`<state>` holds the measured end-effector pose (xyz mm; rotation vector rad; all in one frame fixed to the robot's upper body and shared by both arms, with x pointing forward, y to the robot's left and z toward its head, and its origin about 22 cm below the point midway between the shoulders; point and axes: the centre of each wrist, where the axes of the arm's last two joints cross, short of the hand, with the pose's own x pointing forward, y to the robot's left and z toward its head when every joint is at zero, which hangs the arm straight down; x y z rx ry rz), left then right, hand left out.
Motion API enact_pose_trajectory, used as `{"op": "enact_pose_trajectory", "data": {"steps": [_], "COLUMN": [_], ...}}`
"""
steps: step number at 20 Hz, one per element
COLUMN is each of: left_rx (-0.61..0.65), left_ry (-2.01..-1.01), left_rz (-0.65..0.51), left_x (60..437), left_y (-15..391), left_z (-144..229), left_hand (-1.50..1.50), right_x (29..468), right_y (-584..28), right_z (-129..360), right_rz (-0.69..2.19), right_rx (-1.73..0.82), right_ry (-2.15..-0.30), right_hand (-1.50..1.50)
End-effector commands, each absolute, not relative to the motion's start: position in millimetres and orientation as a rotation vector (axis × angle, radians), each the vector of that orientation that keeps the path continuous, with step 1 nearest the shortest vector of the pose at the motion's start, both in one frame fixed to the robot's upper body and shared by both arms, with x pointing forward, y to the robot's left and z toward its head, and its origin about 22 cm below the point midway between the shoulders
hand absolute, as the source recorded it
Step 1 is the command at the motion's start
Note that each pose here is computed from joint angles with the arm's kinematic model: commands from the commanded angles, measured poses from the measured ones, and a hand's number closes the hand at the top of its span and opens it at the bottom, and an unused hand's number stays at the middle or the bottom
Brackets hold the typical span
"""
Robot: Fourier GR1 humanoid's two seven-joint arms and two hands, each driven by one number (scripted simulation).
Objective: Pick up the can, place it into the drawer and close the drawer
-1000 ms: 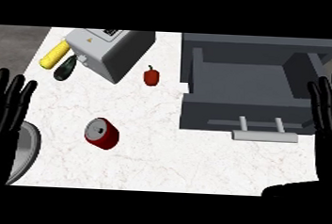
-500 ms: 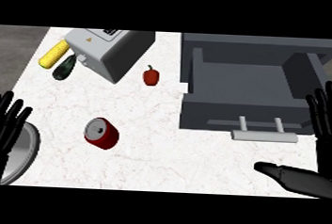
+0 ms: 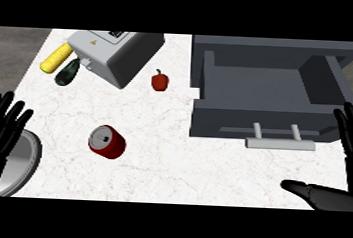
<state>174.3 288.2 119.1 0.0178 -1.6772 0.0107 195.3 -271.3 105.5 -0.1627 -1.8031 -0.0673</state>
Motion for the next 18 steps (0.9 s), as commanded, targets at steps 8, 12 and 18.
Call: {"op": "enact_pose_trajectory", "data": {"steps": [8,12,18], "left_rx": [0.031,0.053,0.089], "left_ry": [-1.588,-1.568,-1.553], "left_rz": [0.016,-0.008,-0.002], "left_x": [179,197,172], "left_y": [259,253,257], "left_z": [71,41,-19], "left_hand": [-1.5,-1.5,-1.5], "right_x": [185,189,172], "right_y": [-279,-276,-288], "right_z": [111,104,95], "right_rz": [-0.07,-0.079,-0.073], "right_rx": [-0.177,-0.184,-0.177], "right_ry": [-1.821,-1.85,-1.83], "right_hand": [-1.5,-1.5,-1.5]}}
